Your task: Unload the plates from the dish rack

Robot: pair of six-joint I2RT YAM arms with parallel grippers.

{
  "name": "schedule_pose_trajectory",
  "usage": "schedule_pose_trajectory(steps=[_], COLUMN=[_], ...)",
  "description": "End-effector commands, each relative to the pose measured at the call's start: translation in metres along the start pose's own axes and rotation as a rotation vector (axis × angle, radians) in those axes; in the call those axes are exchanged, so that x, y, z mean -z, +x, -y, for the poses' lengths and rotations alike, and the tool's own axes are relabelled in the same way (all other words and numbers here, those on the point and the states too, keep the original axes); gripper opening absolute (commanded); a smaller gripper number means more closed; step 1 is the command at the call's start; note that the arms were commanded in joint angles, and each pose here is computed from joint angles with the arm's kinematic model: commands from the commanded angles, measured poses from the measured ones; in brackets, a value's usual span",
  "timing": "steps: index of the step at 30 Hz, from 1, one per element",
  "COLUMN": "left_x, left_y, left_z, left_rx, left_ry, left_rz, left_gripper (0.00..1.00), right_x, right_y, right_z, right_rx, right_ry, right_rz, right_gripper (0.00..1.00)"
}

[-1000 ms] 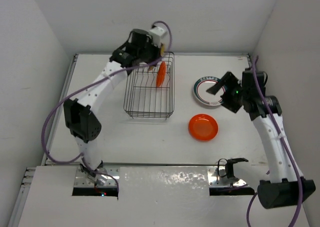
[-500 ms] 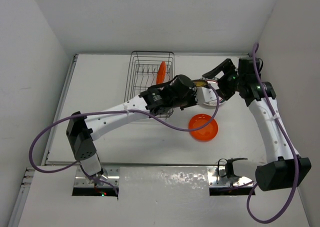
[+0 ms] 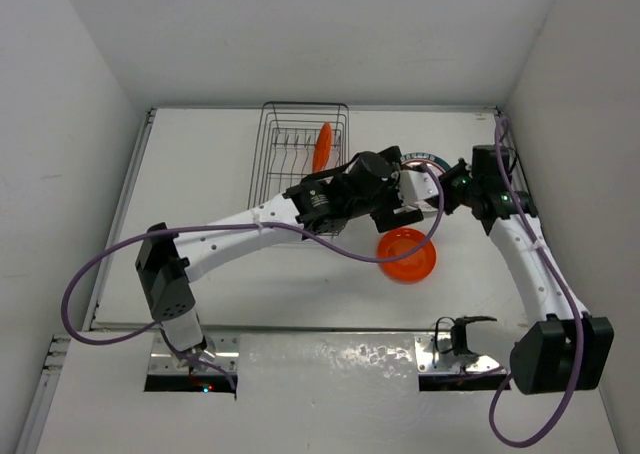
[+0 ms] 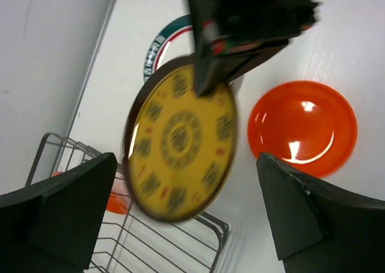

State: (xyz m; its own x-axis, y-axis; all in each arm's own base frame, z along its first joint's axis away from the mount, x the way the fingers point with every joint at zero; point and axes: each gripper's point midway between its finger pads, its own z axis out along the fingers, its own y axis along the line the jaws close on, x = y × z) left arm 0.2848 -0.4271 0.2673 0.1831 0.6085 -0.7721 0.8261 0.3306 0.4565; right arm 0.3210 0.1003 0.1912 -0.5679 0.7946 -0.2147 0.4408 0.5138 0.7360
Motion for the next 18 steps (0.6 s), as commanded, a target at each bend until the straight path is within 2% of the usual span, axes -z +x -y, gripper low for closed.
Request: schedule_pose_trajectory(steps=[1, 3, 5, 6, 7, 8, 9, 10, 12, 13, 14, 15, 16, 18], left_x=[0.010, 0.022, 0.035, 0.039, 0.050, 0.051, 0.058, 0.056, 0.058, 0.049, 0.050, 0.031, 0.033, 0.025], left_y=[-0.016, 0.008, 0.019, 0.040, 0.039, 0.045, 0.061, 0.060, 0.086, 0.086, 0.101, 0.124, 0.112, 0.129], left_z=[-0.029, -0.058, -0.079, -0.104, -0.123, -0.129, -0.153, -0.169, -0.188, -0.204, -0.202, -0.203, -0.216, -0.222], left_rx=[0.162, 0.238, 0.369, 0.439, 0.559, 0.626, 0.736, 0.770, 0.841, 0.861, 0.884, 0.920, 0.936, 0.980], left_ry=[-0.155, -0.307, -0.366, -0.410, -0.456, -0.424, -0.478, -0.499, -0.556, -0.587, -0.584, -0.571, -0.572, -0.559], left_rz=[0.062, 0.002, 0.005, -0.022, 0.009, 0.006, 0.000, 0.001, -0.090, -0.107, -0.191, -0.253, -0.222, -0.251], left_gripper=[1.00, 1.00, 1.00, 1.00, 1.00, 1.00, 1.00, 1.00, 1.00, 1.00, 1.00, 1.00, 1.00, 1.00], right_x=[0.020, 0.016, 0.016, 0.016, 0.015, 0.014, 0.014, 0.013, 0.011, 0.007, 0.006, 0.004, 0.000, -0.007], right_y=[-0.036, -0.037, -0.032, -0.031, -0.025, -0.025, -0.023, -0.016, -0.011, -0.005, -0.005, -0.003, 0.003, 0.005], right_z=[0.022, 0.054, 0.081, 0.086, 0.100, 0.104, 0.106, 0.116, 0.121, 0.133, 0.136, 0.140, 0.151, 0.156], right_rx=[0.045, 0.098, 0.146, 0.167, 0.187, 0.199, 0.211, 0.224, 0.253, 0.269, 0.285, 0.294, 0.304, 0.321], right_ry=[0.032, 0.088, 0.123, 0.127, 0.146, 0.146, 0.135, 0.135, 0.127, 0.145, 0.143, 0.145, 0.157, 0.144], right_rz=[0.177, 0.212, 0.227, 0.238, 0.237, 0.252, 0.260, 0.254, 0.245, 0.226, 0.232, 0.230, 0.214, 0.211], right_gripper=[0.00, 0.00, 0.00, 0.00, 0.00, 0.00, 0.00, 0.00, 0.00, 0.00, 0.00, 0.00, 0.01, 0.06])
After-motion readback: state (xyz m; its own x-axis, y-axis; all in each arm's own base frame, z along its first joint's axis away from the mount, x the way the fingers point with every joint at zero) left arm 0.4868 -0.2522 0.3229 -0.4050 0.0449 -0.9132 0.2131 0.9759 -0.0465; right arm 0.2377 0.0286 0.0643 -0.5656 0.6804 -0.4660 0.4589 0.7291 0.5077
